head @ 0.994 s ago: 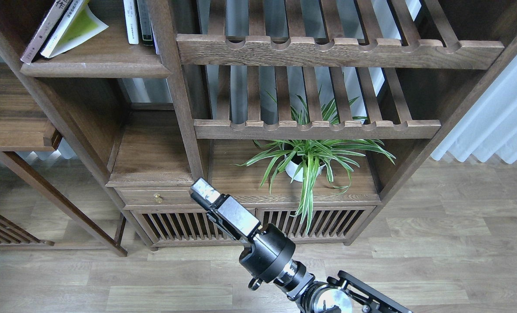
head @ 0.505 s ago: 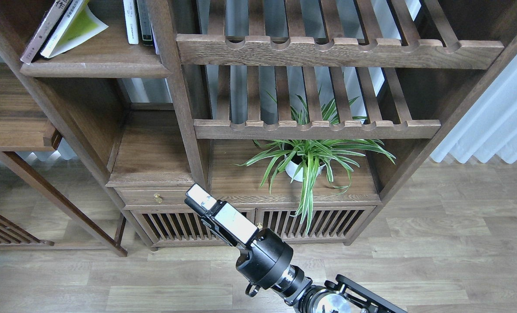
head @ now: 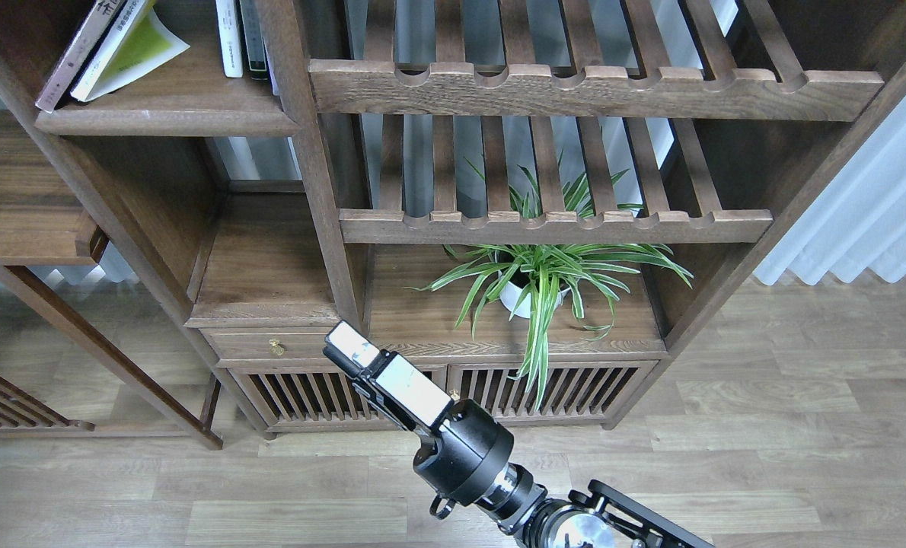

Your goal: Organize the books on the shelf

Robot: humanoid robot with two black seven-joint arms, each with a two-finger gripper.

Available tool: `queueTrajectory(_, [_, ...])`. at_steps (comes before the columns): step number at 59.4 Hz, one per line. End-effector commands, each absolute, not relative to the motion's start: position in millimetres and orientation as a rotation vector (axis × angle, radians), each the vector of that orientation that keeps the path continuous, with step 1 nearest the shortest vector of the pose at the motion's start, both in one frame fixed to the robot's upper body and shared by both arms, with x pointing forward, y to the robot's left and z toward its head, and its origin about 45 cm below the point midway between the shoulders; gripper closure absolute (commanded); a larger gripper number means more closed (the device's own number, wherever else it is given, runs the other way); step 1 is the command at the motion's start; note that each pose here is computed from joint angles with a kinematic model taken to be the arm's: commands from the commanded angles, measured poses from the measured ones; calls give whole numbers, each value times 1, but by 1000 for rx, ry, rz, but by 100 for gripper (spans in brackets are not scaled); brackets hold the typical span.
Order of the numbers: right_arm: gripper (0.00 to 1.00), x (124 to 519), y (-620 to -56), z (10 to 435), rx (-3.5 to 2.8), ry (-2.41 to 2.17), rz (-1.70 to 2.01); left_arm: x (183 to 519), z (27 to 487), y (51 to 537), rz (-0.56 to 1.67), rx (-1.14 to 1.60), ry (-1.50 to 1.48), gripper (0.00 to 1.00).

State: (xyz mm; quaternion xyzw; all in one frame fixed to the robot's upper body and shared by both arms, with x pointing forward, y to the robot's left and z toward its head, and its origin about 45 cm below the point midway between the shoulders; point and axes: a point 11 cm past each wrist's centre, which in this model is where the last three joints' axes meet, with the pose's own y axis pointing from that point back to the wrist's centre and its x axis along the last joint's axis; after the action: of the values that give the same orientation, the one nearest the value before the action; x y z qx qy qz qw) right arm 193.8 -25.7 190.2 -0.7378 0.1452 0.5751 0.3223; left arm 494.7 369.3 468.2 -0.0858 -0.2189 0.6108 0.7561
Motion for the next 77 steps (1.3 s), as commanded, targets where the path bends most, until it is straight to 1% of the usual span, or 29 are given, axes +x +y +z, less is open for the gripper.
queueTrajectory(1, [24, 194, -25, 190, -1941, 385, 1512, 496, 462, 368, 1327, -171, -476, 97])
queueTrajectory(5, [24, 195, -26, 190, -1940, 386, 1510, 495, 458, 368, 1323, -169, -479, 96])
queueTrajectory(14, [24, 194, -26, 189, -1939, 388, 1514, 491, 434, 366, 1292, -160, -487, 96])
queueTrajectory(23, [24, 195, -26, 189, -1938, 388, 1515, 491, 423, 366, 1289, -131, -475, 95])
queueTrajectory(31, [24, 193, -24, 188, -1938, 384, 1522, 489, 413, 370, 1296, -114, -460, 86])
queueTrajectory(33, [24, 191, -24, 188, -1939, 379, 1525, 489, 409, 371, 1300, -107, -453, 79])
queueTrajectory(38, [24, 191, -24, 188, -1939, 379, 1525, 488, 410, 372, 1305, -139, -432, 77])
queueTrajectory(41, [24, 191, -23, 188, -1940, 378, 1526, 488, 410, 372, 1307, -157, -419, 73])
queueTrajectory(43, [24, 192, -23, 188, -1941, 381, 1526, 488, 411, 372, 1310, -171, -409, 68])
queueTrajectory(44, [24, 192, -23, 188, -1942, 380, 1526, 488, 411, 372, 1310, -174, -407, 67])
queueTrajectory(46, [24, 191, -23, 187, -1941, 386, 1531, 488, 411, 375, 1319, -199, -387, 61])
queueTrajectory(49, [24, 191, -23, 186, -1943, 386, 1533, 487, 410, 377, 1324, -217, -371, 60])
queueTrajectory(53, [24, 191, -23, 186, -1944, 394, 1537, 488, 411, 373, 1319, -234, -366, 61])
queueTrajectory(55, [24, 191, -22, 185, -1946, 399, 1539, 490, 413, 366, 1307, -251, -362, 62])
queueTrajectory(57, [24, 192, -23, 185, -1946, 404, 1540, 493, 412, 344, 1272, -304, -330, 62])
queueTrajectory(59, [24, 192, -23, 185, -1943, 403, 1539, 494, 414, 329, 1244, -362, -300, 61])
queueTrajectory(62, [24, 193, -24, 186, -1941, 401, 1534, 490, 420, 313, 1197, -469, -237, 57])
queueTrajectory(63, [24, 193, -24, 186, -1938, 402, 1530, 487, 422, 305, 1171, -526, -197, 55])
queueTrajectory(65, [24, 194, -25, 186, -1933, 405, 1527, 481, 431, 289, 1114, -614, -151, 55])
queueTrajectory(69, [24, 196, -26, 187, -1915, 421, 1514, 465, 462, 277, 1034, -754, -181, 56])
queueTrajectory(72, [24, 198, -28, 188, -1912, 424, 1506, 453, 471, 257, 960, -829, -164, 56])
queueTrajectory(74, [24, 200, -29, 189, -1910, 428, 1498, 447, 472, 247, 931, -879, -134, 56])
queueTrajectory(77, [24, 208, -35, 191, -1900, 446, 1472, 430, 460, 238, 889, -933, -78, 54])
